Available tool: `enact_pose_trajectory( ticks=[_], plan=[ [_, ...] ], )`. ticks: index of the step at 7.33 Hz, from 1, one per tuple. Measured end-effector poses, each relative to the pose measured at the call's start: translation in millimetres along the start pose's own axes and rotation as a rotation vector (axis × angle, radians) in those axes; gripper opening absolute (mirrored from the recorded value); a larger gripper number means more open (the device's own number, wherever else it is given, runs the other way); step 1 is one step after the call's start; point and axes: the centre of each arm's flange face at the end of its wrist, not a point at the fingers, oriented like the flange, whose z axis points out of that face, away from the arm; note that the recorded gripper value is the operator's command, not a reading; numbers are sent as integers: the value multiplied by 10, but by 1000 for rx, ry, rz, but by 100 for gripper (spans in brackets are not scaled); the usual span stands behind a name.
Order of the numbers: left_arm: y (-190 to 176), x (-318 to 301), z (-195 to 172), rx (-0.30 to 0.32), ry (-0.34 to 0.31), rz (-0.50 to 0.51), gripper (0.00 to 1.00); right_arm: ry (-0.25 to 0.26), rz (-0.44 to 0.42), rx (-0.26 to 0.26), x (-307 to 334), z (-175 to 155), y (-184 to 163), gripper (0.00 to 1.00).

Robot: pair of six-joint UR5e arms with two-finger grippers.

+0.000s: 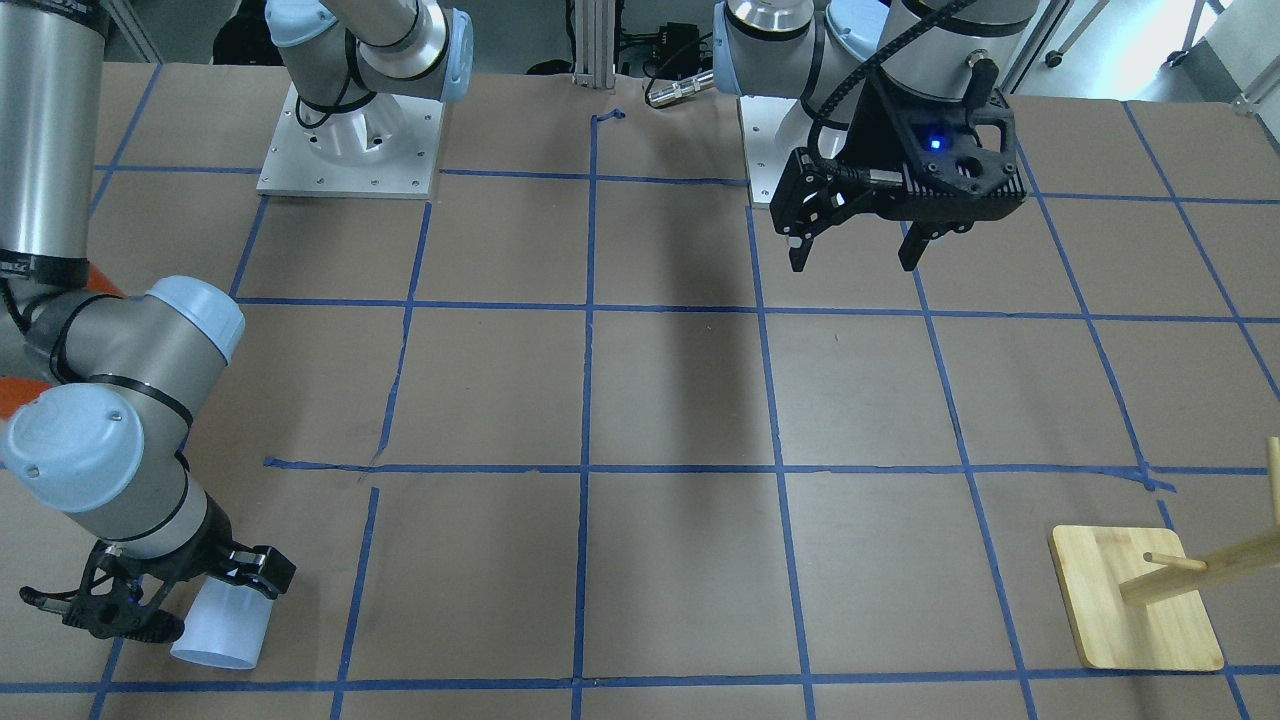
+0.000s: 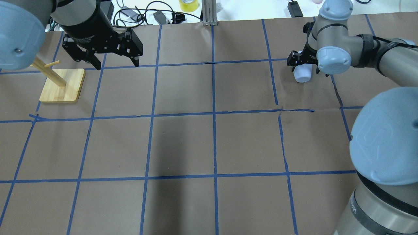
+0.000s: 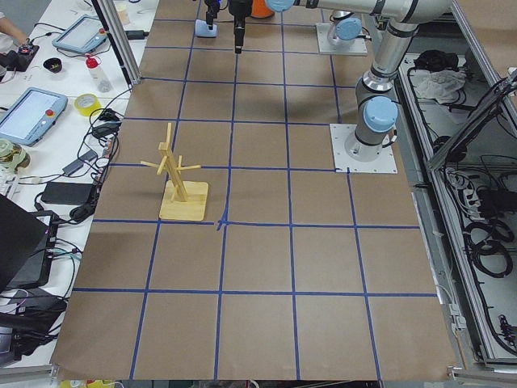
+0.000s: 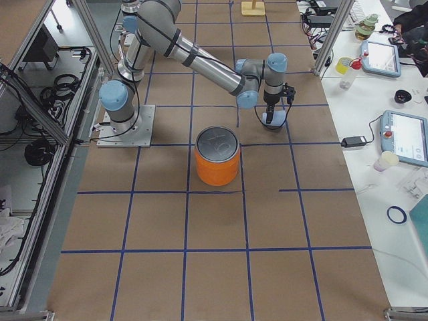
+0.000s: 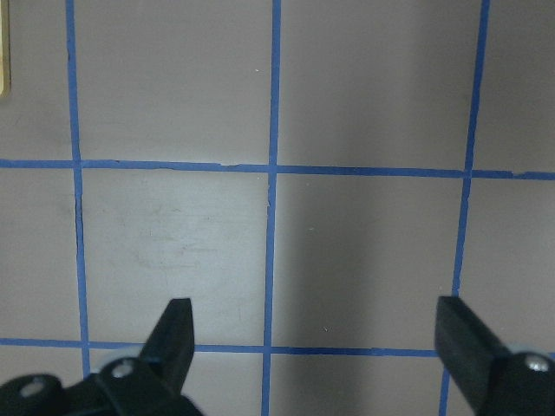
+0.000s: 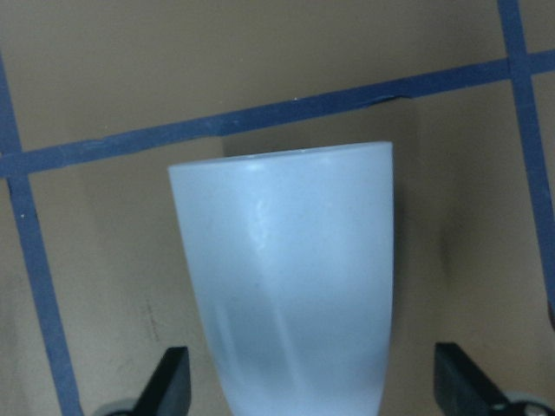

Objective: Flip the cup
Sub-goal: 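Close the right gripper around the base of the light-blue cup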

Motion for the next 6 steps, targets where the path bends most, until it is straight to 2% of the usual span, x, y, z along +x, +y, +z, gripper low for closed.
enact_pose_trajectory(
  ticks=[2, 3, 5, 6],
  plan=[
    [0, 0, 0, 0, 0, 0, 100, -1, 1, 11, -1, 129, -41, 99],
    [-1, -1, 0, 0, 0, -1, 100, -1, 2, 18, -2, 160, -78, 87],
    [0, 1, -1, 0, 0, 0, 100, 0, 2, 27, -3, 176, -139, 44],
    [0, 2, -1, 0, 1, 0, 100, 0, -2, 31, -2, 159, -149, 31]
  ],
)
